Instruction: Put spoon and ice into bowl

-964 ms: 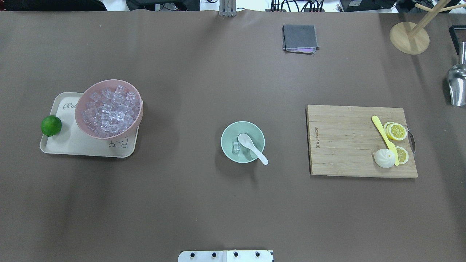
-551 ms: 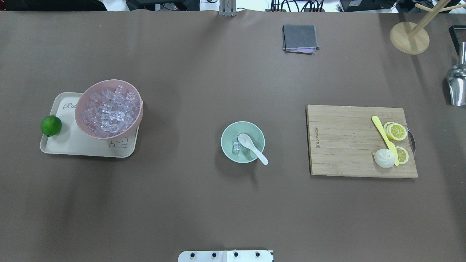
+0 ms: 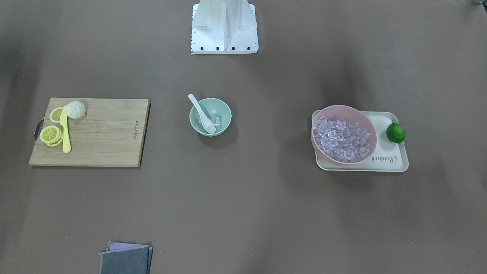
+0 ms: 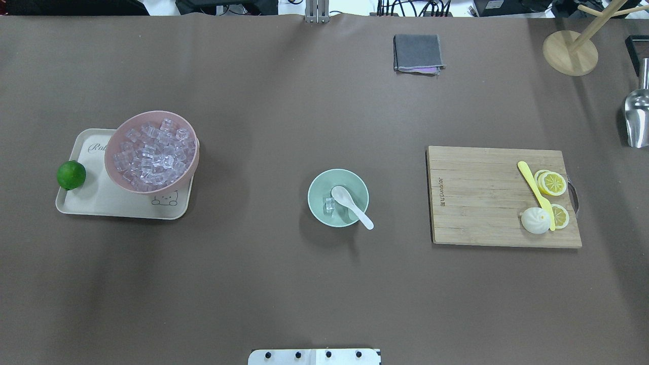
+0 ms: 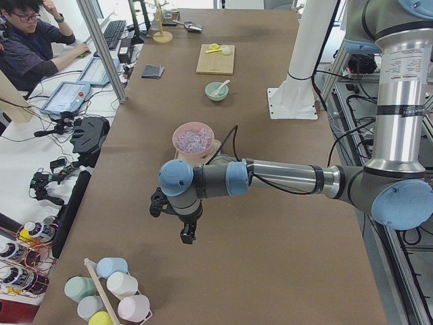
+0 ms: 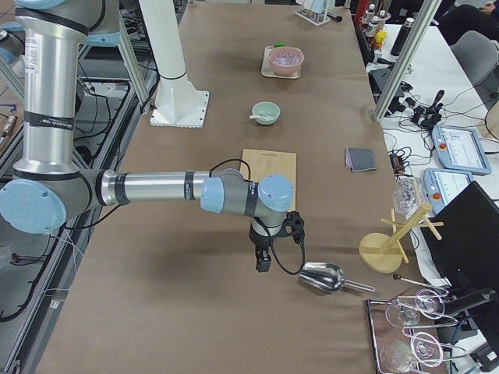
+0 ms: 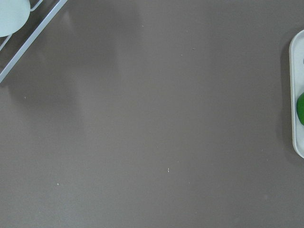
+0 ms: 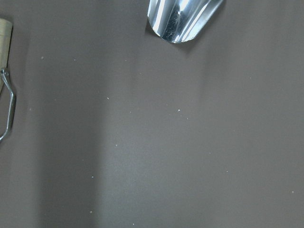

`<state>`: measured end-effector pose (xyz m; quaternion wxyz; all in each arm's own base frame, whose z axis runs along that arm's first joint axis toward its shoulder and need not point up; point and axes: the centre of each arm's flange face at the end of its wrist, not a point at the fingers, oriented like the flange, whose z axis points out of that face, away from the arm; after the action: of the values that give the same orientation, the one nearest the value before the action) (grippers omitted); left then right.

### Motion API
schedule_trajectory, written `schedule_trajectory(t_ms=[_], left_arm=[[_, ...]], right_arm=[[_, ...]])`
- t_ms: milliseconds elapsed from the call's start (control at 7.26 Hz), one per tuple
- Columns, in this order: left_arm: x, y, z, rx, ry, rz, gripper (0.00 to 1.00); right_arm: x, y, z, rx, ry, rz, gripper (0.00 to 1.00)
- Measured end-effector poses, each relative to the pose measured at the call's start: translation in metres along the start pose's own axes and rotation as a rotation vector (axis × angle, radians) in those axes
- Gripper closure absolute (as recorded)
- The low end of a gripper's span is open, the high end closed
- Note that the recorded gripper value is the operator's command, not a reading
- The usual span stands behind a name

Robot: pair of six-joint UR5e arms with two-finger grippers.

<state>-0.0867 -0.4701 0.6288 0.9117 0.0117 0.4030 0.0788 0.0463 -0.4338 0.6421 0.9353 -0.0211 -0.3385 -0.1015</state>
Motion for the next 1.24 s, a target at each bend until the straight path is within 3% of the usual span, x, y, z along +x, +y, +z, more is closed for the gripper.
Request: schedule_trajectory(t_ms=[1240], left_arm=[[0.0017, 0.0037, -0.0010, 0.002, -0.007, 0.004, 0.02]], right_arm=[[0.0009, -0.0034, 0.0015, -0.006, 0.000, 0.003, 0.00]])
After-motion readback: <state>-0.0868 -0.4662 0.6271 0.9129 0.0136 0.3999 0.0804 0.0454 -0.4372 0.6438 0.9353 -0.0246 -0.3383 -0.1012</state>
